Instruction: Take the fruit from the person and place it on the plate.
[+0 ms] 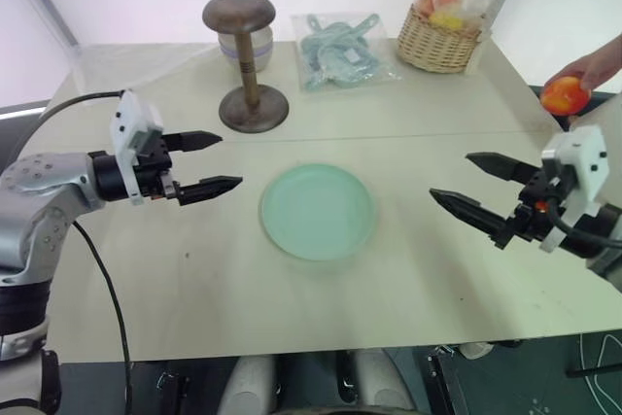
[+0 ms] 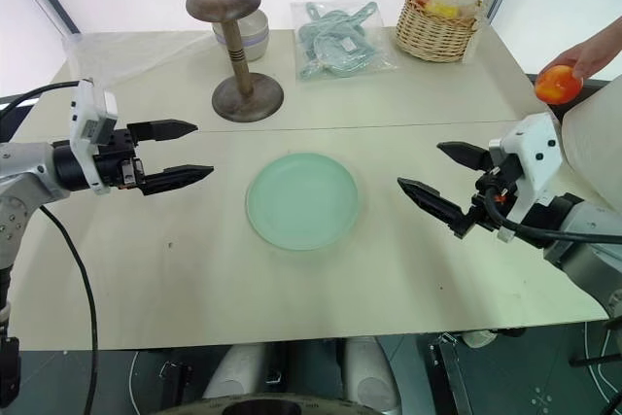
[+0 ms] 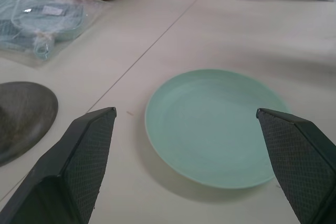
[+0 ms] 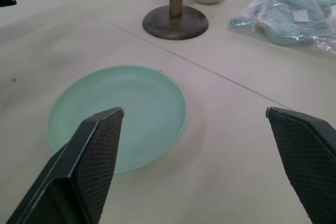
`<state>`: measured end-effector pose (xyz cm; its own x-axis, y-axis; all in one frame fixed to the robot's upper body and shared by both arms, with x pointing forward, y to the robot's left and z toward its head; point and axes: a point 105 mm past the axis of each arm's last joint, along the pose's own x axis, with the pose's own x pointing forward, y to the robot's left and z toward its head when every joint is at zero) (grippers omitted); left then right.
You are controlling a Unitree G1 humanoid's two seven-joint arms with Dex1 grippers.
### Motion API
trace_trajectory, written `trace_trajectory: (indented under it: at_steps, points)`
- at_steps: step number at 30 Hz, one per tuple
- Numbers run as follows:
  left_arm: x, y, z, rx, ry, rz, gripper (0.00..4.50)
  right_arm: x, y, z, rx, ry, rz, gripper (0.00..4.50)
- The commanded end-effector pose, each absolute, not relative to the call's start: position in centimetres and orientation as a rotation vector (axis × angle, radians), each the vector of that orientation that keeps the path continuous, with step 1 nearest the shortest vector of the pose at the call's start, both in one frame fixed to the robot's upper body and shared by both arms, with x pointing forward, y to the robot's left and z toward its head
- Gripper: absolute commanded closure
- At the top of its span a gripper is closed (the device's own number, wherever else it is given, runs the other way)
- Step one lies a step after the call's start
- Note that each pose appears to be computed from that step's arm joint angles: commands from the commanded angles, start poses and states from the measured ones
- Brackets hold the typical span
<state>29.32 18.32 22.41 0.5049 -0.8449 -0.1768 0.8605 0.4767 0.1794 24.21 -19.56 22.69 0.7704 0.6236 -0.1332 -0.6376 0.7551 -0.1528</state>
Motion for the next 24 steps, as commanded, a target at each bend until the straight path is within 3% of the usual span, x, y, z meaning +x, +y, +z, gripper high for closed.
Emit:
trace_trajectory:
  at_steps: [1, 24]
  points:
    - [28.99, 18.73, 23.53, 0.286, 0.035, -1.036, 0.00, 24.01, -19.78, 23.81, -0.215, 0.038, 0.685, 0.06]
    - [29.01, 18.46, 23.56, 0.287, 0.024, -1.033, 0.00, 23.95, -19.79, 23.65, -0.210, 0.034, 0.670, 0.06]
